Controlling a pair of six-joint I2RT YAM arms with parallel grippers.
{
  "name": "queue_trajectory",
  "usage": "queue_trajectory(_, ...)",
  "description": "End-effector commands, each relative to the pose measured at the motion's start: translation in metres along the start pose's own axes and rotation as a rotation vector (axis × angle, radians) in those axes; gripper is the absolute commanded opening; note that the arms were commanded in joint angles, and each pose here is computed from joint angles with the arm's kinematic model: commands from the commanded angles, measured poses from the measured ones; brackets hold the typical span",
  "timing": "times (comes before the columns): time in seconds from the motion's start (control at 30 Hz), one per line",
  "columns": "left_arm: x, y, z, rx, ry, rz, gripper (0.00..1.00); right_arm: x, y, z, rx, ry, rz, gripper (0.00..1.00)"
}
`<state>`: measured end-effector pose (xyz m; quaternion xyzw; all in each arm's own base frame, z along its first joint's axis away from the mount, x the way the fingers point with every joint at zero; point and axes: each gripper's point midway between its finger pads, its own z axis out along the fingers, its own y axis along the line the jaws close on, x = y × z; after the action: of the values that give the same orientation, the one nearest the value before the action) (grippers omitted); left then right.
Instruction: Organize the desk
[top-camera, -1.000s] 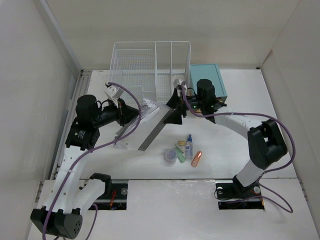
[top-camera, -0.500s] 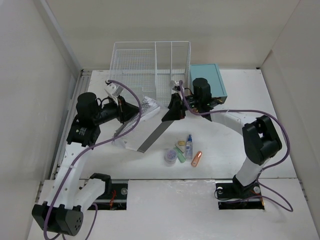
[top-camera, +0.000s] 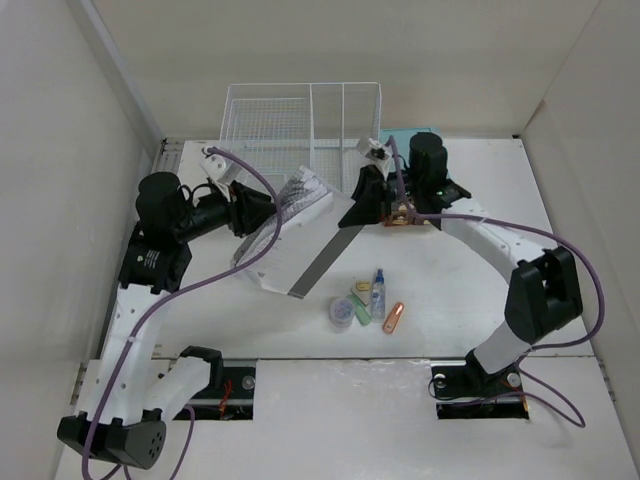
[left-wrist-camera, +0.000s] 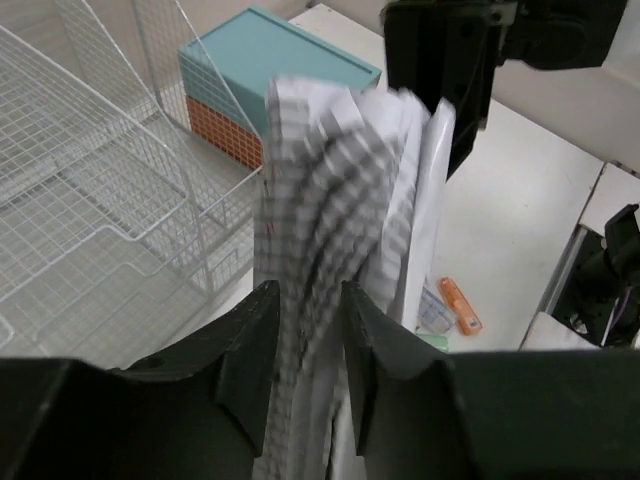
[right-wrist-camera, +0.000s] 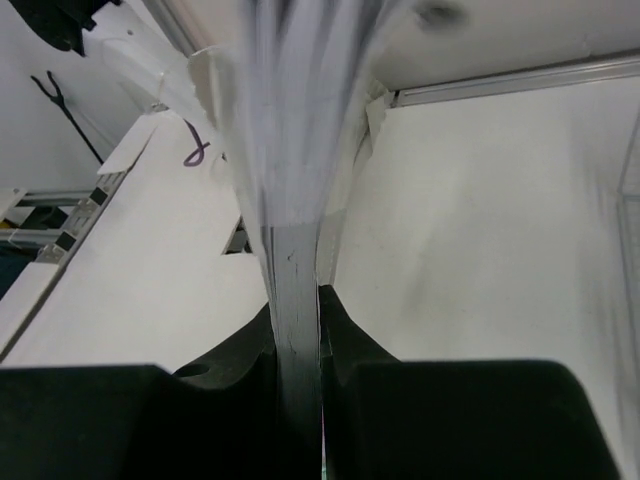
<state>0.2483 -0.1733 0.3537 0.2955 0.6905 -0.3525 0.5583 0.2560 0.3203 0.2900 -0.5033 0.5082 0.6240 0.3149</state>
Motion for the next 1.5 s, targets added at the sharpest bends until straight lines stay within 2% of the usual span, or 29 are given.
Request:
queue_trajectory(0.0, -0.023, -0.009, -0.015, -0.011, -0.044, 0.082, 0.3, -0.053, 0.058, -0.033, -0.122, 0.009, -0.189, 0.0)
queue_trajectory(0.07, -0.025, -0.012, -0.02, -0.02, -0.053, 0.1, 0.4, -0.066, 0.065, -0.037, -0.113, 0.007, -0.228, 0.0)
queue_trajectory(0.1, -0.028, -0.016, -0.024, -0.02, -0.065, 0.111, 0.5, -0.072, 0.067, -0.044, -0.09, 0.002, -0.242, 0.0)
queue_trajectory(0.27, -0.036, -0.02, -0.034, -0.056, -0.1, 0.151, 0.68, -0.097, 0.076, -0.057, -0.048, -0.004, -0.298, 0.0)
queue_trajectory(0.37, -0.043, -0.033, -0.041, -0.025, -0.138, 0.191, 0.84, -0.108, 0.079, -0.066, -0.017, -0.008, -0.328, 0.0)
queue_trajectory(0.57, -0.041, -0.033, -0.036, 0.006, -0.162, 0.219, 0.96, -0.108, 0.087, -0.064, -0.025, -0.006, -0.338, 0.0)
queue_trajectory(0.77, -0.05, -0.034, -0.03, 0.043, -0.196, 0.226, 0.99, -0.109, 0.091, -0.064, -0.025, -0.005, -0.336, 0.0)
queue_trajectory(1.0, -0.048, -0.039, -0.033, 0.053, -0.2, 0.223, 0.99, -0.135, 0.054, -0.096, 0.156, -0.059, -0.313, 0.0)
queue_trajectory(1.23, -0.041, -0.041, -0.035, 0.054, -0.193, 0.208, 0.99, -0.188, 0.007, -0.136, 0.42, -0.159, -0.255, 0.0)
queue_trajectory(1.27, -0.04, -0.041, -0.035, 0.053, -0.187, 0.201, 0.99, -0.191, -0.011, -0.142, 0.473, -0.176, -0.245, 0.0)
queue_trajectory(1.3, -0.04, -0.041, -0.035, 0.053, -0.187, 0.201, 0.99, -0.185, -0.023, -0.146, 0.525, -0.175, -0.163, 0.0)
queue_trajectory(1.33, -0.04, -0.041, -0.035, 0.053, -0.187, 0.201, 0.99, -0.21, -0.02, -0.151, 0.591, -0.135, -0.331, 0.0)
queue_trajectory(1.37, -0.04, -0.041, -0.035, 0.053, -0.187, 0.201, 0.99, -0.183, -0.056, -0.151, 0.721, -0.075, -0.18, 0.0)
queue_trajectory(1.47, -0.039, -0.043, -0.035, 0.063, -0.186, 0.202, 0.99, -0.196, -0.074, -0.153, 0.853, -0.006, -0.278, 0.0)
